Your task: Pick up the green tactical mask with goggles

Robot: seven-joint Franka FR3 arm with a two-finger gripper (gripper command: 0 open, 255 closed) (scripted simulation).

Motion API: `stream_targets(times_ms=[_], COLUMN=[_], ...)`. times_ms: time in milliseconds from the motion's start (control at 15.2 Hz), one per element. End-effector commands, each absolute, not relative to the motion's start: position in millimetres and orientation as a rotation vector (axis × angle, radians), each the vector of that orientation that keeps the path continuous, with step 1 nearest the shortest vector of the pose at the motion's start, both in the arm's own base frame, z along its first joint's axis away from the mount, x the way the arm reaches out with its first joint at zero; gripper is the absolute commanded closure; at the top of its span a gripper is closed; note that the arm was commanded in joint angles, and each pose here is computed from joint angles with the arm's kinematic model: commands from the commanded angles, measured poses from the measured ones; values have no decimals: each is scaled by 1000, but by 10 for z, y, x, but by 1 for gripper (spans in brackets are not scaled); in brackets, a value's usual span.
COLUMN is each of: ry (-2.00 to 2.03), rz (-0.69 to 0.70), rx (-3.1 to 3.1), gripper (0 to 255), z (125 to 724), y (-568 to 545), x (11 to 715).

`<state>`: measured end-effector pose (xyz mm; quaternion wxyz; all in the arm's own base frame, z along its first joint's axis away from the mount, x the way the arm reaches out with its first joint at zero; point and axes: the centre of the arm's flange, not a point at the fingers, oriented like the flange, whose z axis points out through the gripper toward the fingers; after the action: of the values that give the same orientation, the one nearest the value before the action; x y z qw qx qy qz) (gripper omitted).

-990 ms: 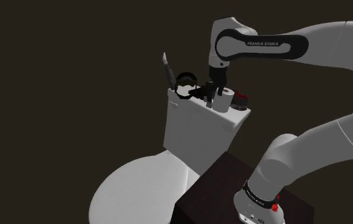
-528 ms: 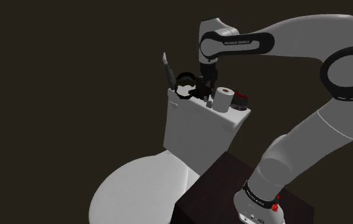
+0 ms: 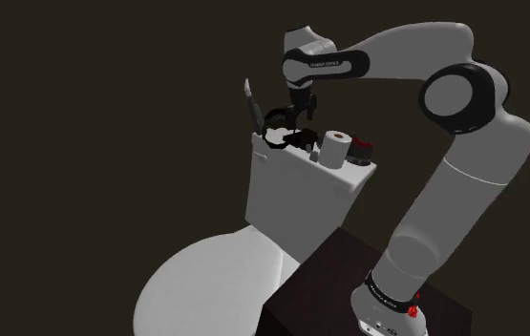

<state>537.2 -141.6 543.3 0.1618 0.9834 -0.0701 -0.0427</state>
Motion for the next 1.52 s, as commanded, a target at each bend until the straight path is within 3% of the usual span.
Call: stream_targets(times_ms=[0,396,1056,1122,1452], ry=[-220,-276,-277,-277,-277], rz=[-114,-95,-95,-95,-95], rx=[2778,2694,2694,2694,2694], gripper=[0,0,0,255,255], z=[5416,5457,5057,5057,5055], y=[-1545,-1941,-1943,-1943,-1943], x=[5587,6194,6196,6197,6199])
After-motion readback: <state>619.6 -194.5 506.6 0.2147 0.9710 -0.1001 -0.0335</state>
